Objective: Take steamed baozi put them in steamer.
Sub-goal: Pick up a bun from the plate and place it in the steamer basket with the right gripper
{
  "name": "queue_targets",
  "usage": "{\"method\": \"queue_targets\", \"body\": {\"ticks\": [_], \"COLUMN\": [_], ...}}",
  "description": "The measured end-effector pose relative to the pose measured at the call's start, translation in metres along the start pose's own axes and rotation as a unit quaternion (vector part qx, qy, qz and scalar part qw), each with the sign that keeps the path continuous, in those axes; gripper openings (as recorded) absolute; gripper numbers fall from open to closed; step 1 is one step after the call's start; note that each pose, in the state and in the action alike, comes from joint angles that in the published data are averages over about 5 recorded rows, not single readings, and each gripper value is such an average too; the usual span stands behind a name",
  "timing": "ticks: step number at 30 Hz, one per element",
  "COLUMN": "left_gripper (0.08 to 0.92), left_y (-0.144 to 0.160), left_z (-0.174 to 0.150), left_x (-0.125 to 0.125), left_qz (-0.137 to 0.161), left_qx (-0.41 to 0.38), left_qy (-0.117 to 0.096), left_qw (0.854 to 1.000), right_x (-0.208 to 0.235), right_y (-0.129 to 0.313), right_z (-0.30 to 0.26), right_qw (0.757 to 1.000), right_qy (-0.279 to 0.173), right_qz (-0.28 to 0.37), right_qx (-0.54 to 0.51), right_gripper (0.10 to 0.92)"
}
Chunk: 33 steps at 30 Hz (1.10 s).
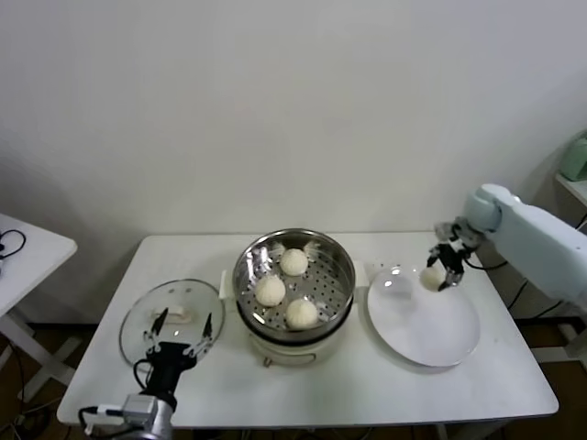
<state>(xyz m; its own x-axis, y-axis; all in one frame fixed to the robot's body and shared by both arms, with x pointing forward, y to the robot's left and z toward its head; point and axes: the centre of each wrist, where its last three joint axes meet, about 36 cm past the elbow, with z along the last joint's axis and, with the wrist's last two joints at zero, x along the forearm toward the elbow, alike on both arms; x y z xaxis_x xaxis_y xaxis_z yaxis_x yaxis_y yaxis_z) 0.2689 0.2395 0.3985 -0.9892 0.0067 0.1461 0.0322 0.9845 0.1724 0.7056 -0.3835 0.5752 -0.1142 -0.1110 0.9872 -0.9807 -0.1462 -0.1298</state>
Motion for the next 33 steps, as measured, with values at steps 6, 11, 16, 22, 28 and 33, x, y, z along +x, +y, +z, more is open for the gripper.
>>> {"method": "queue_targets", "body": {"ticks": [6,11,16,22,28,33], "left_gripper": [0.823,0.823,0.823,0.823,0.823,0.823], "left_y": [-0.005,-0.01,-0.011,-0.007,-0.002,0.0], "left_z": [-0.012,-0.017,-0.018,-0.017,-0.015,-0.012], "left_x": [-0.003,-0.005,-0.007,-0.008,-0.008,-0.008], "left_qz": [0.008,0.016,0.02,0.021,0.02,0.019], "left_qx": [-0.015,-0.023,-0.029,-0.032,-0.031,-0.027], "left_qy": [-0.02,-0.031,-0.038,-0.041,-0.041,-0.036], "left_qw": [1.0,0.999,0.999,0.998,0.998,0.999], "right_x": [0.064,0.107,0.127,0.127,0.109,0.089], "right_y": [-0.031,-0.051,-0.065,-0.07,-0.065,-0.055], "right_z": [-0.042,-0.09,-0.146,-0.207,-0.244,-0.258], "right_qw": [1.0,0.999,0.999,0.998,0.997,0.996], "right_qy": [-0.021,-0.03,-0.039,-0.052,-0.055,-0.056], "right_qz": [0.017,0.019,0.013,-0.002,-0.021,-0.035], "right_qx": [-0.003,0.008,0.026,0.043,0.051,0.055], "right_gripper": [0.663,0.668,0.666,0.665,0.662,0.665]}}
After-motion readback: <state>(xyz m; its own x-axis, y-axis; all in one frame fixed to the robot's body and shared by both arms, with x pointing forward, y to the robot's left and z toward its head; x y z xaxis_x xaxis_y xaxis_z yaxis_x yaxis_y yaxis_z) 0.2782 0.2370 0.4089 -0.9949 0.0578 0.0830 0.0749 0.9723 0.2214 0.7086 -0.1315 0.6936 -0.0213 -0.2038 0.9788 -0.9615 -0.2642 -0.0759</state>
